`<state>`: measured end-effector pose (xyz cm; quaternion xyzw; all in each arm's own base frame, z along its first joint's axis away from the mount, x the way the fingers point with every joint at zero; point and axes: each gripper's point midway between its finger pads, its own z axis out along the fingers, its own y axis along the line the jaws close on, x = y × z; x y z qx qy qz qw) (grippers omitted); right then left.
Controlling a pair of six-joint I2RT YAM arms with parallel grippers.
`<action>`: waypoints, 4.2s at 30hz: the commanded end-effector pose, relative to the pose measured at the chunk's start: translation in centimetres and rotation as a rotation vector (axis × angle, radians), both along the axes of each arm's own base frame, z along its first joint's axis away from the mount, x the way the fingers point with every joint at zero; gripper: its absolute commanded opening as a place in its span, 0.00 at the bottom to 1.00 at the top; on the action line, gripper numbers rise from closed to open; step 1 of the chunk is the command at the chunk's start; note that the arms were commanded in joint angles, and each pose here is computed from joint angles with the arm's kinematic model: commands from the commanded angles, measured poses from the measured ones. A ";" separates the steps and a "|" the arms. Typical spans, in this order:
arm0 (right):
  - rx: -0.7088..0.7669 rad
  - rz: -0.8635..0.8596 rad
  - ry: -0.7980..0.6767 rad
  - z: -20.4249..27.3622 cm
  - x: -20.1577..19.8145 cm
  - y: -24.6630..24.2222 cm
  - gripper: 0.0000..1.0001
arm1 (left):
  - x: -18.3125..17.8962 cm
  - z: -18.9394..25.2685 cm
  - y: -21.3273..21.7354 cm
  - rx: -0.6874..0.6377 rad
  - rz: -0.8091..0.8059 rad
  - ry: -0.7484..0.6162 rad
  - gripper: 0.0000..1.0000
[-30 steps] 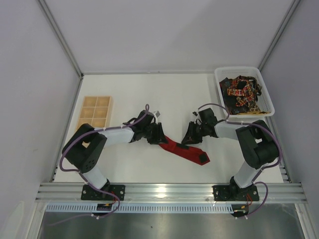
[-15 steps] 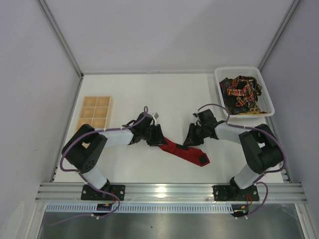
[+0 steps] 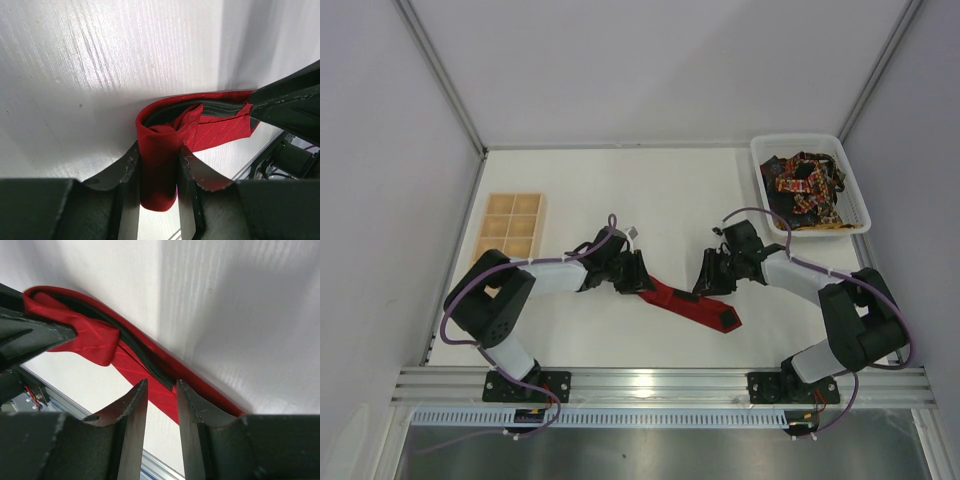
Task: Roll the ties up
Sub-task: Roll the tie
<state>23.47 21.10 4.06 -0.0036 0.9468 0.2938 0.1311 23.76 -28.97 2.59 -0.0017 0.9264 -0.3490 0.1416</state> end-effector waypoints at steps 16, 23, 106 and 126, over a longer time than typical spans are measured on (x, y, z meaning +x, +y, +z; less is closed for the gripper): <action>-0.084 0.038 0.035 -1.9 -1.8 -1.6 0.38 | 0.3 1.5 -0.6 -0.040 -0.006 -0.045 0.00; -0.034 -0.003 0.111 -2.9 -3.6 -1.2 0.26 | 0.4 1.9 -0.6 -0.048 0.008 -0.052 0.00; 0.166 -0.071 0.066 -1.9 0.0 7.1 0.02 | -1.7 4.3 -3.7 0.351 -0.117 -0.204 0.00; 0.149 -0.054 0.051 -1.2 -0.5 6.4 0.02 | -1.0 3.8 -2.4 0.519 -0.108 -0.257 0.00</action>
